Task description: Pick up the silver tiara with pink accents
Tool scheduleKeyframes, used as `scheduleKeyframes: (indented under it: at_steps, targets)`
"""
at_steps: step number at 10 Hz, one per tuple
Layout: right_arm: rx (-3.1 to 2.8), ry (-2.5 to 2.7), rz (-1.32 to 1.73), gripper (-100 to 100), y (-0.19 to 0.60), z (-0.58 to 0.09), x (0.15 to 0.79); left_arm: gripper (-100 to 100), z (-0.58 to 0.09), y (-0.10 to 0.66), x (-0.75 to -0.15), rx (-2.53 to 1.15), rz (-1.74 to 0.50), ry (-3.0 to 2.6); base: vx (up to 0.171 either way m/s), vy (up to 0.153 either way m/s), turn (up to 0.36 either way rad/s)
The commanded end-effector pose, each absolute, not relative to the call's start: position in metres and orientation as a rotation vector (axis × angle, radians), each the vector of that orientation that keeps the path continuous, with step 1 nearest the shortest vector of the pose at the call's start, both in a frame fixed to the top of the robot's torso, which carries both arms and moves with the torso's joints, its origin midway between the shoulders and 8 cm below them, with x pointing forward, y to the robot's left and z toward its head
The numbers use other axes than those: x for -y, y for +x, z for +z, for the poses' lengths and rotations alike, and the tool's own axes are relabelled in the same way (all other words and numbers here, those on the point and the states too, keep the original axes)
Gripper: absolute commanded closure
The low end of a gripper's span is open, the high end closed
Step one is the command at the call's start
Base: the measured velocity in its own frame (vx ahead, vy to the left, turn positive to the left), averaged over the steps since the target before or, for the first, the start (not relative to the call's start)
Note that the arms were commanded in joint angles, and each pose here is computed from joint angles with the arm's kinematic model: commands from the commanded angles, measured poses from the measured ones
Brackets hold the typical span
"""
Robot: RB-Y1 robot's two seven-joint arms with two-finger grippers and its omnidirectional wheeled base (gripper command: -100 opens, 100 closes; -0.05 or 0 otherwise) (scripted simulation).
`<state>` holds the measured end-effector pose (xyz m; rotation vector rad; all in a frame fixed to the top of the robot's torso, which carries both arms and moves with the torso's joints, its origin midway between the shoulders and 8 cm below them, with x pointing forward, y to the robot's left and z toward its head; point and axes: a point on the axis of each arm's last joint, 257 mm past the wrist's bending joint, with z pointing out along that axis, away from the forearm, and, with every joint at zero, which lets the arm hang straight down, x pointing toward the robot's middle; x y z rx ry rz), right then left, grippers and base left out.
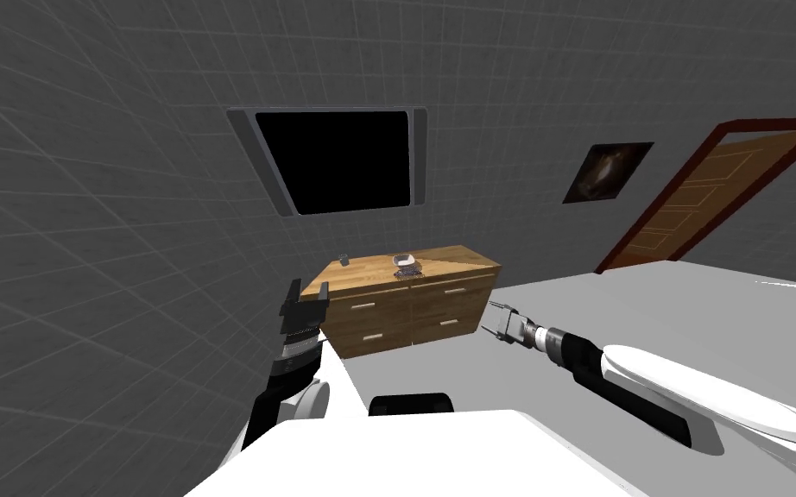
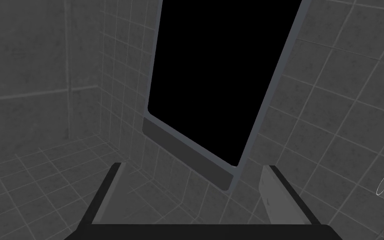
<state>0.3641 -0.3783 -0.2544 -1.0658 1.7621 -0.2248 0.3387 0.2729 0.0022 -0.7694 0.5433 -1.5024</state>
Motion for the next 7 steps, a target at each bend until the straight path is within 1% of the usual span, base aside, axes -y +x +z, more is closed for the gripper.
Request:
scheduleKeyframes:
  at_steps: [1,4,7]
  targets:
    - [-1.763,-1.138,-0.284,-100,0.365,-0.257,0.391,0,0.002,0.339,-0.273,-0.543,-1.502,-0.769,0.036,0.026,0.194]
    - [-1.755,-1.244,-0.352,-100,0.367,-0.255,0.406,0,0.002,0.339,-0.273,-0.543,-1.502,-0.769,0.061,0.038,0.112]
    - [-1.736,-1.38,-0.456,-100,0.371,-0.253,0.429,0,0.002,0.339,-0.273,-0.543,-1.502,-0.769,0.079,0.067,0.155]
